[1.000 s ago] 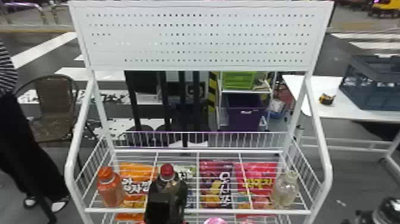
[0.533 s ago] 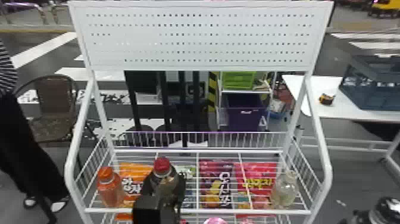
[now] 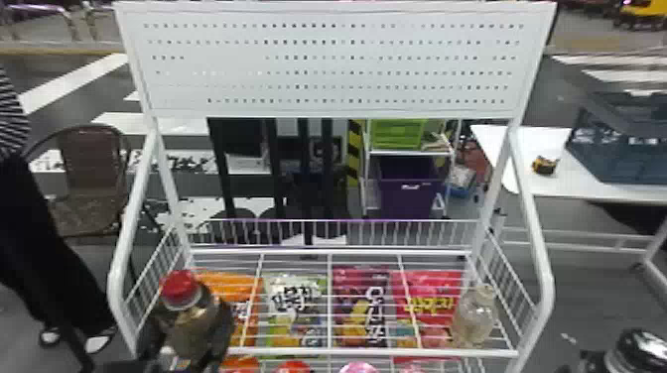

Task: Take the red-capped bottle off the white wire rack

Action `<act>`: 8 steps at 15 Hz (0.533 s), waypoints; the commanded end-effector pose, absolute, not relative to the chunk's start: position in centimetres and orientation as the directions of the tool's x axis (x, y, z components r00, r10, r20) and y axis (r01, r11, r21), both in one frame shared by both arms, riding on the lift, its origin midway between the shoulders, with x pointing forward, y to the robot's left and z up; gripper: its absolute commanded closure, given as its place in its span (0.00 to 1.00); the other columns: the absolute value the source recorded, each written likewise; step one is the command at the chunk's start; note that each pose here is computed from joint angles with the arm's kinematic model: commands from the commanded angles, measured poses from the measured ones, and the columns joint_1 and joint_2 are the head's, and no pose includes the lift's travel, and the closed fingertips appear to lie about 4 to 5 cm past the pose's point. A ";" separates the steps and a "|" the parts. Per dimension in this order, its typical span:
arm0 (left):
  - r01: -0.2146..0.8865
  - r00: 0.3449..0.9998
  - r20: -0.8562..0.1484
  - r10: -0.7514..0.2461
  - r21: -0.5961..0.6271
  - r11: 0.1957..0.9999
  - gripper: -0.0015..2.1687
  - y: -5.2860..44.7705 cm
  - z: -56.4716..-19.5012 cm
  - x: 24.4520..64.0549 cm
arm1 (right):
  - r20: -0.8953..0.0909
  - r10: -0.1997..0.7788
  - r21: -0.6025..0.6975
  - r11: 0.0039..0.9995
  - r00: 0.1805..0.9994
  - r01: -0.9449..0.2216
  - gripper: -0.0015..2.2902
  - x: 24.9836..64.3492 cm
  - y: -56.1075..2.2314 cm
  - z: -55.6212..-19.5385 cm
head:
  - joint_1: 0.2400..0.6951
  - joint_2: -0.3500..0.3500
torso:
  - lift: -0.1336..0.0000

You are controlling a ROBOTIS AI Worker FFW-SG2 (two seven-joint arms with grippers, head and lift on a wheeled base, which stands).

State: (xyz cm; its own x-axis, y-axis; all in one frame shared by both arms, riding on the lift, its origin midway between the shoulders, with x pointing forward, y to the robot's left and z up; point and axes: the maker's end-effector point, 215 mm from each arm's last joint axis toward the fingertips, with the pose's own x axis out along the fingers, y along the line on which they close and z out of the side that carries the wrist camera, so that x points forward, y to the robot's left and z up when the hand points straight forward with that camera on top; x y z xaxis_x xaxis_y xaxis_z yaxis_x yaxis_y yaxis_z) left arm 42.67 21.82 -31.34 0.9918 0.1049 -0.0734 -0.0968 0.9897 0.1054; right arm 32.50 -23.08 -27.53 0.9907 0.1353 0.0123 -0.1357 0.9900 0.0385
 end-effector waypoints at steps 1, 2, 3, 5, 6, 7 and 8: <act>-0.160 0.983 -0.073 0.171 0.129 0.979 0.84 26.5 -31.5 41.8 | 0.012 0.134 0.040 0.990 0.991 -0.134 0.53 32.5 -23.1 -27.6 | 0.57 0.50 | 1.00; -0.184 0.980 -0.060 0.192 0.120 0.976 0.84 27.9 -31.2 41.5 | 0.013 0.135 0.041 0.990 0.991 -0.135 0.53 32.5 -23.1 -27.6 | 0.57 0.50 | 1.00; -0.204 0.976 -0.054 0.212 0.126 0.971 0.84 29.4 -31.1 41.2 | 0.016 0.137 0.042 0.990 0.991 -0.137 0.53 32.5 -22.9 -27.6 | 0.57 0.50 | 1.00; -0.248 0.966 -0.048 0.256 0.132 0.960 0.84 32.1 -31.0 40.7 | 0.019 0.138 0.042 0.989 0.990 -0.139 0.53 32.4 -22.8 -27.3 | 0.57 0.50 | 1.00; -0.261 0.964 -0.026 0.266 0.112 0.959 0.84 32.9 -30.4 40.5 | 0.022 0.138 0.043 0.989 0.990 -0.138 0.53 32.4 -22.8 -27.2 | 0.57 0.50 | 1.00; -0.267 0.962 -0.023 0.271 0.114 0.957 0.84 33.4 -30.2 40.3 | 0.020 0.139 0.040 0.989 0.990 -0.139 0.53 32.4 -22.8 -27.2 | 0.57 0.50 | 1.00; -0.267 0.963 -0.021 0.270 0.113 0.957 0.84 33.3 -30.1 40.3 | 0.022 0.140 0.042 0.989 0.990 -0.141 0.53 32.4 -22.7 -27.1 | 0.57 0.50 | 1.00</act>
